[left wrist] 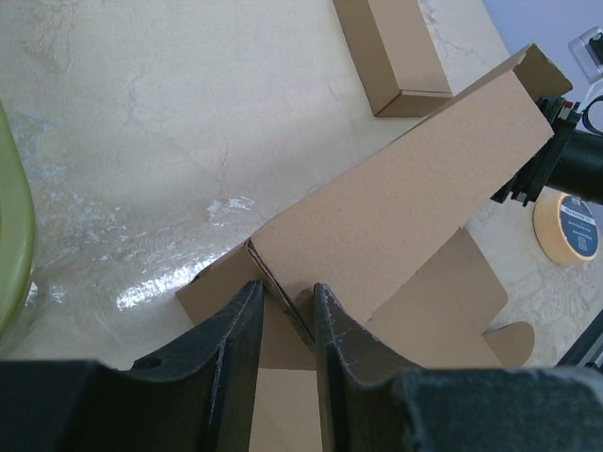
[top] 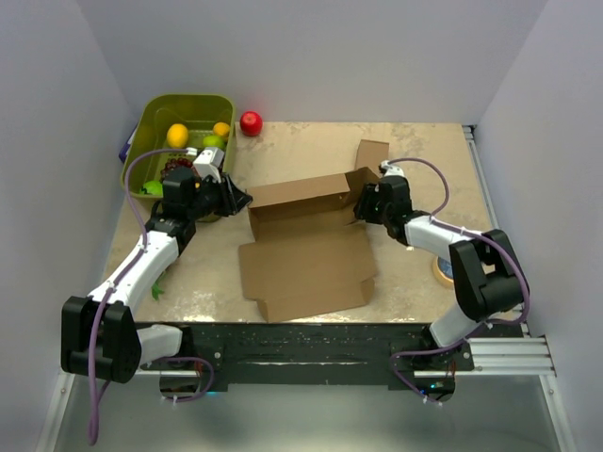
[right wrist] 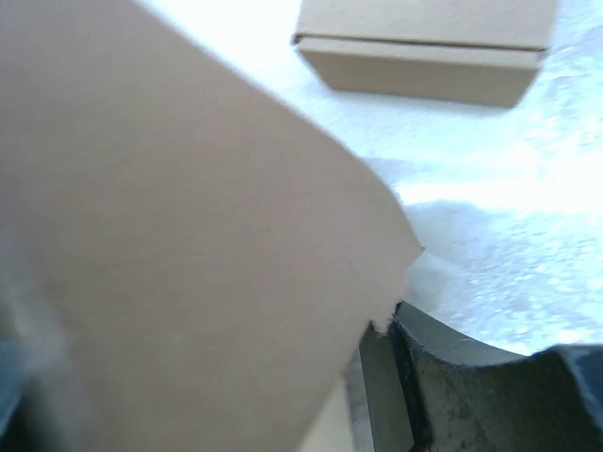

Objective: Fold the paper box

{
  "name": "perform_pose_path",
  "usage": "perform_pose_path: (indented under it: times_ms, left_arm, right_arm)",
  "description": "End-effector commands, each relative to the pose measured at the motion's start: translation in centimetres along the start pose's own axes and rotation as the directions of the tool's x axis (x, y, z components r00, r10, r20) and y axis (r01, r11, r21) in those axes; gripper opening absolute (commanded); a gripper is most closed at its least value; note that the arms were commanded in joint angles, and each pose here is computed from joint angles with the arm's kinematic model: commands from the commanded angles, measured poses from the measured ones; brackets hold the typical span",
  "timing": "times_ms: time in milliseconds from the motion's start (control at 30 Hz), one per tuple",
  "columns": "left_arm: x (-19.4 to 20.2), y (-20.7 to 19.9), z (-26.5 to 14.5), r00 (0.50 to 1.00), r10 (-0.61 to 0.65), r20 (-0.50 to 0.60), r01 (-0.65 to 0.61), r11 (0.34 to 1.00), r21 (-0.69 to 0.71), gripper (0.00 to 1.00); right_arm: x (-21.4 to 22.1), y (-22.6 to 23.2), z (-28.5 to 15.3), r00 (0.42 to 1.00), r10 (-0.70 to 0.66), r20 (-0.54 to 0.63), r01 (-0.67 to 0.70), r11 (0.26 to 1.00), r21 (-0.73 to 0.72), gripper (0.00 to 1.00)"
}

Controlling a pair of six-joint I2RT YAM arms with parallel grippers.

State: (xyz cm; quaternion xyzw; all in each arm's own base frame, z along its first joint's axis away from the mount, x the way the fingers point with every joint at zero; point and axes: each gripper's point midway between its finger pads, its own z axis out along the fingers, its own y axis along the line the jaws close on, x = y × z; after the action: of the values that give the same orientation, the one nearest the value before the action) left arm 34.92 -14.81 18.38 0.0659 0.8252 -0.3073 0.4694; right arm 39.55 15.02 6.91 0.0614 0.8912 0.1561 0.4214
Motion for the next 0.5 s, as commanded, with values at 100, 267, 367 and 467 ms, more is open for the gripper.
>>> perform_pose_path:
  times_ms: [100, 267, 367, 467]
  left_arm:
    - [4.4, 2.4, -0.1, 0.989, -0.032, -0.146, 0.018, 0.995, -0.095, 0.31]
    - [4.6, 2.5, -0.1, 0.988, -0.034, -0.151, 0.02, 0.995, -0.094, 0.31]
    - [4.6, 2.5, 0.0, 0.988, -0.034, -0.151, 0.02, 0.995, -0.093, 0.31]
    - [4.6, 2.5, 0.0, 0.988, -0.034, -0.151, 0.02, 0.995, -0.093, 0.31]
  right_arm:
    - [-1.1, -0.4, 1.7, 1.0, -0.001, 0.026, 0.0, 1.0, 0.003, 0.44]
    - [-0.7, 1.2, 1.8, 1.0, 0.011, 0.016, -0.01, 0.996, -0.09, 0.4]
    - [-0.8, 2.2, 1.4, 1.0, 0.025, 0.02, -0.021, 0.989, -0.149, 0.38]
    - [-0.7, 2.8, 1.1, 0.999, 0.033, 0.023, -0.028, 0.983, -0.184, 0.35]
